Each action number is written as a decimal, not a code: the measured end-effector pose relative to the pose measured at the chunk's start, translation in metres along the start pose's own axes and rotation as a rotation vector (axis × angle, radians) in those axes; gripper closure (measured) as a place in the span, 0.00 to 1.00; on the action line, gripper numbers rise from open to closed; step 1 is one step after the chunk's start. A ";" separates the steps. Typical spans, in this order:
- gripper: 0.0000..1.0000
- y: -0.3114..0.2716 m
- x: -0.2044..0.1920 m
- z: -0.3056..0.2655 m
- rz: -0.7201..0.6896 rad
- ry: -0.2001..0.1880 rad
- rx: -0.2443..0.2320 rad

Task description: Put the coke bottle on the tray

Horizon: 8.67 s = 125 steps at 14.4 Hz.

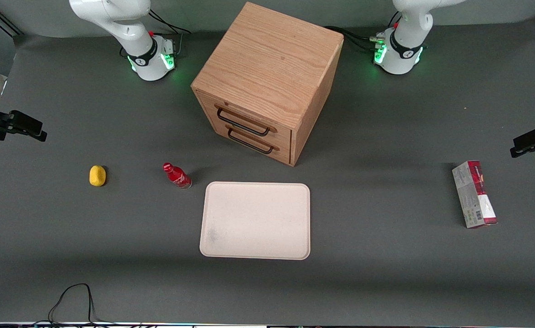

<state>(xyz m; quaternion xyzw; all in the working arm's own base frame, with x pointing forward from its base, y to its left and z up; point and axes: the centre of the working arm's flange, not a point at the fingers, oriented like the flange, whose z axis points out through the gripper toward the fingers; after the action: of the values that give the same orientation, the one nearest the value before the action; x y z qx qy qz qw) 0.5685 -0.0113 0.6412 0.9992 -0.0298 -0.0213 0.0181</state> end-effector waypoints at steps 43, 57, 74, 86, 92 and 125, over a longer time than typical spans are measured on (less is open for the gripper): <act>0.00 -0.185 -0.048 0.180 -0.152 -0.005 0.033; 0.00 -0.205 -0.035 0.305 -0.136 -0.027 0.018; 0.69 -0.207 -0.017 0.258 -0.097 -0.073 0.002; 0.69 -0.175 -0.034 0.030 -0.066 -0.120 -0.010; 0.69 -0.195 -0.012 0.028 -0.081 -0.094 0.013; 0.69 -0.332 0.137 0.281 -0.066 -0.069 0.019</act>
<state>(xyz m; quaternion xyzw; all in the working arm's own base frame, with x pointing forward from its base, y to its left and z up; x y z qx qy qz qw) 0.7123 0.3023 0.3430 0.9984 0.0026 -0.0559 0.0071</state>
